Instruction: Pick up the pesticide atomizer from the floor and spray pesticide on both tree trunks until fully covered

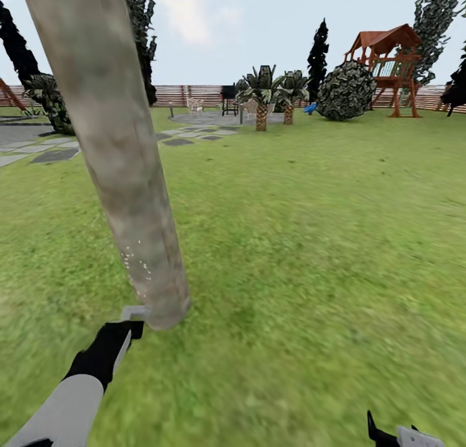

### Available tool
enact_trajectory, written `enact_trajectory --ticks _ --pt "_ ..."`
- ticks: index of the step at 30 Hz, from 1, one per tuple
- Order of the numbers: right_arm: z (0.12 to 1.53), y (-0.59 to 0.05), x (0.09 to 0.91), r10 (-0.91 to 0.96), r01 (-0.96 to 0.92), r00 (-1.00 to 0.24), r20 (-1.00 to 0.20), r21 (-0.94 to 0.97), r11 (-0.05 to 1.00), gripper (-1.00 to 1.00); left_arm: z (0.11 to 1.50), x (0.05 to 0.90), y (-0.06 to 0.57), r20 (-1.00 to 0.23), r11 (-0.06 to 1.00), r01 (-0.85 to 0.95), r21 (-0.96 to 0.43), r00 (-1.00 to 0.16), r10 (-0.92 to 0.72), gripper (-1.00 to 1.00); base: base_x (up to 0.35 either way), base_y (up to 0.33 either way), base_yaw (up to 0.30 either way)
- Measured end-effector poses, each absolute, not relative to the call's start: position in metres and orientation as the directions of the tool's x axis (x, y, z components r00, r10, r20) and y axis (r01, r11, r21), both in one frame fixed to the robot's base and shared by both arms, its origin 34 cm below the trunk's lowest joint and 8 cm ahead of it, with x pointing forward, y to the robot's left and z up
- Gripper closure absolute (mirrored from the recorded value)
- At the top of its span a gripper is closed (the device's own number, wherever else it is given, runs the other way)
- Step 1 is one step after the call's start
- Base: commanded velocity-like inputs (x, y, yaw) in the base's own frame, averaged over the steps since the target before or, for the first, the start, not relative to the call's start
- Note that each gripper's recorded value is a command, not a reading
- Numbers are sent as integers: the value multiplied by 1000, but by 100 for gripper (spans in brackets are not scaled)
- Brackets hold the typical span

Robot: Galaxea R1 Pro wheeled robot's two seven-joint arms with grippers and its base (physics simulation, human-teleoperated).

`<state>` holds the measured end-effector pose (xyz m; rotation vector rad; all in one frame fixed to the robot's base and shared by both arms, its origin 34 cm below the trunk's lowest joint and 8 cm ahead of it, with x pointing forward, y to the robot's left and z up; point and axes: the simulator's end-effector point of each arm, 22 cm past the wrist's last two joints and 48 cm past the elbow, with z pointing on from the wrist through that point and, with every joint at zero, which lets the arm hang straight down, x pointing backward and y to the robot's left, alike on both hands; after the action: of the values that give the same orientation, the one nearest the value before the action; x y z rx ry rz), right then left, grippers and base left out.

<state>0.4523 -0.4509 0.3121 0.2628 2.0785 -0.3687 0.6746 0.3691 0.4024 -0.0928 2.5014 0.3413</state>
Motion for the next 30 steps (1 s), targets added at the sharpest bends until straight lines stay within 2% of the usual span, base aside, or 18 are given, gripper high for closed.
enact_trajectory --ticks 6,11,20,25,30 --pt "312 -451 452 37 331 -505 -862 -154 931 -100 423 687 374 -616 953 -167 252 -788 25 100 272 -141 1" --pt "311 -448 452 41 330 -506 -862 -150 932 -100 424 687 376 -619 952 -173 252 -785 21 100 -163 -138 0" --pt "311 -447 452 40 328 -507 -861 -150 933 -100 425 688 375 -620 953 -166 254 -784 29 100 -7 -14 0" --pt "308 -441 452 47 326 -510 -859 -142 935 -100 427 690 377 -622 952 -167 256 -783 30 100 -25 -229 0" --pt "289 -415 433 93 323 -549 -831 -108 940 -100 427 690 379 -624 951 -169 257 -781 30 100 -228 -209 0"
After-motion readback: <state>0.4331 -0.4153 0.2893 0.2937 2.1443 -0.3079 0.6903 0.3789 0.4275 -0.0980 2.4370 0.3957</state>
